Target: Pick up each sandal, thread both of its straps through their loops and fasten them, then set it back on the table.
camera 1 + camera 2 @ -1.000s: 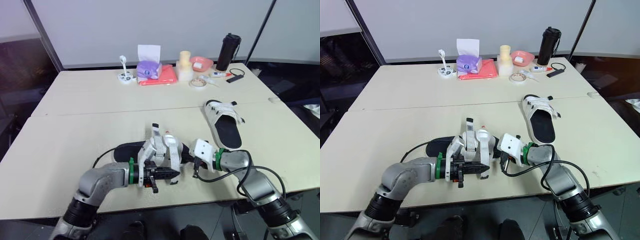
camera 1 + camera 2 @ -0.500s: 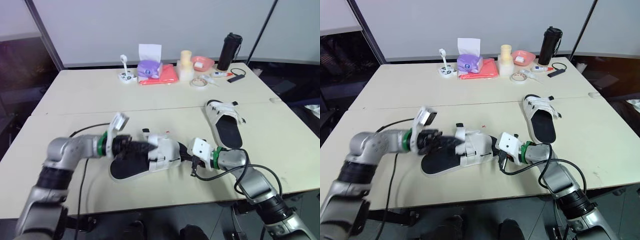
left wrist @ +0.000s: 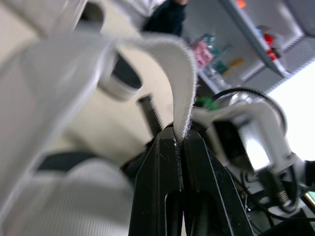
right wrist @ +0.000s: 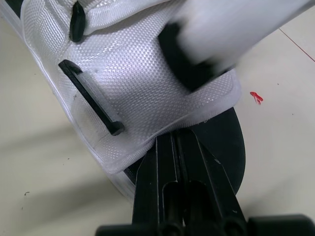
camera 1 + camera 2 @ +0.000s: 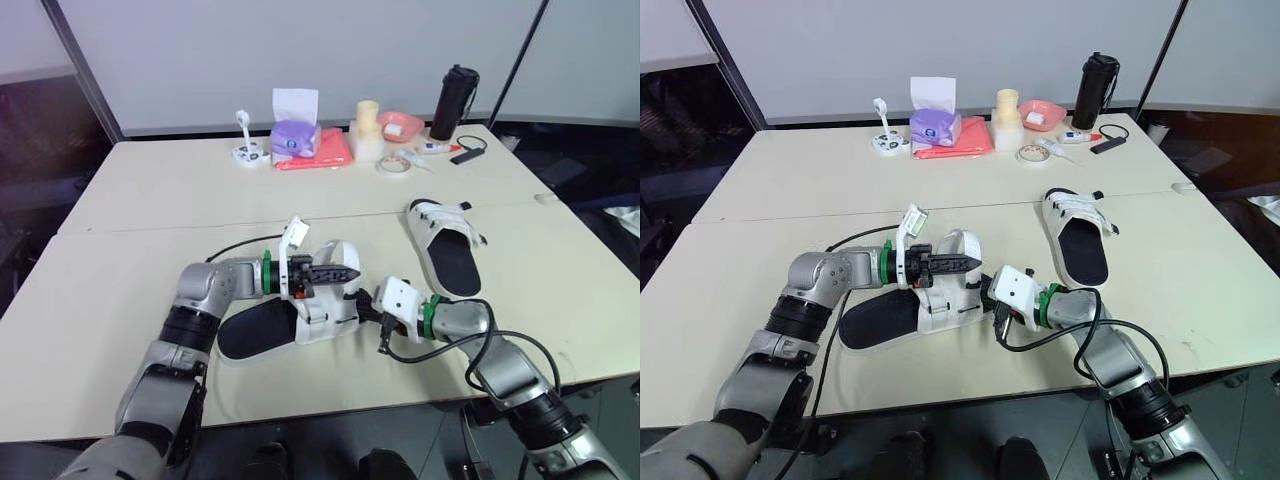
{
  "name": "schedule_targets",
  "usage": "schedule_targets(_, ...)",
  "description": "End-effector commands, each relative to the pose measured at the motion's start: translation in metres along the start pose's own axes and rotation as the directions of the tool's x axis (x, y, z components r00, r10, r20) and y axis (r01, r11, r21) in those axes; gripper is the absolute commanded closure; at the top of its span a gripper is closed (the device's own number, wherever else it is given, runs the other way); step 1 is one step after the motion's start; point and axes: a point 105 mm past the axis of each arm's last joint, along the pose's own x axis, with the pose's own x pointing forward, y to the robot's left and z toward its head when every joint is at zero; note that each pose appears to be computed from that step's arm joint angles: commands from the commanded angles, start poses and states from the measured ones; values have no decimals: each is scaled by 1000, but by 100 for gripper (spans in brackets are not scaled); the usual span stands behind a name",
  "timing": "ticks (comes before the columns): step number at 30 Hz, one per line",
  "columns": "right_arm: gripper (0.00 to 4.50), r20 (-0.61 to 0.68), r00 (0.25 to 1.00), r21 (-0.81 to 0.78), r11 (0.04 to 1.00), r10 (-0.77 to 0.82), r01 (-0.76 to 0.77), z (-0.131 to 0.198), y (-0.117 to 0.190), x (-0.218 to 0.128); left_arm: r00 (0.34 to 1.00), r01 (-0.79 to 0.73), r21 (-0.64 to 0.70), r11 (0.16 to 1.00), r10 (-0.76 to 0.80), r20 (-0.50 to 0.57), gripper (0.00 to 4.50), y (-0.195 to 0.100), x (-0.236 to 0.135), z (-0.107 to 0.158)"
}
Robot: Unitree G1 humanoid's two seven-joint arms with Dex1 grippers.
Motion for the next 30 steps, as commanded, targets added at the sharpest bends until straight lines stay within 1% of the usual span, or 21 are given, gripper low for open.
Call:
schedule_targets(1, 450, -87, 996, 51, 998, 32, -27, -23, 11, 0, 998, -12, -20, 1000, 13, 57, 448, -10, -4, 10)
schedule_targets(3, 450, -85, 996, 51, 998, 31, -27, -23, 11, 1, 997, -25, -42, 999, 28, 76, 448, -13, -4, 9)
schedule_targets(8, 450, -84, 996, 49, 998, 38, -34, -23, 11, 2, 992, -70, -37, 997, 74, 99, 448, -18, -1, 6)
schedule_targets(11, 450, -83, 996, 48, 998, 41, -37, -23, 11, 2, 992, -61, -59, 996, 67, 105, 448, -21, -1, 9)
schedule_targets(14, 450, -83, 996, 47, 998, 44, -40, -23, 12, 2, 994, -67, -61, 996, 72, 82, 448, -23, -2, 8)
schedule_targets(19, 450, -83, 995, 47, 998, 47, -43, -22, 13, 2, 994, -97, -37, 995, 98, 41, 448, -25, -3, 0)
schedule_targets(22, 450, -82, 996, 48, 998, 47, -43, -22, 13, 3, 994, -110, 5, 994, 110, 21, 448, -27, -4, -8)
schedule_targets(30, 450, -79, 996, 50, 998, 51, -47, -22, 15, 4, 991, -126, 25, 992, 125, 37, 448, -28, -4, -20)
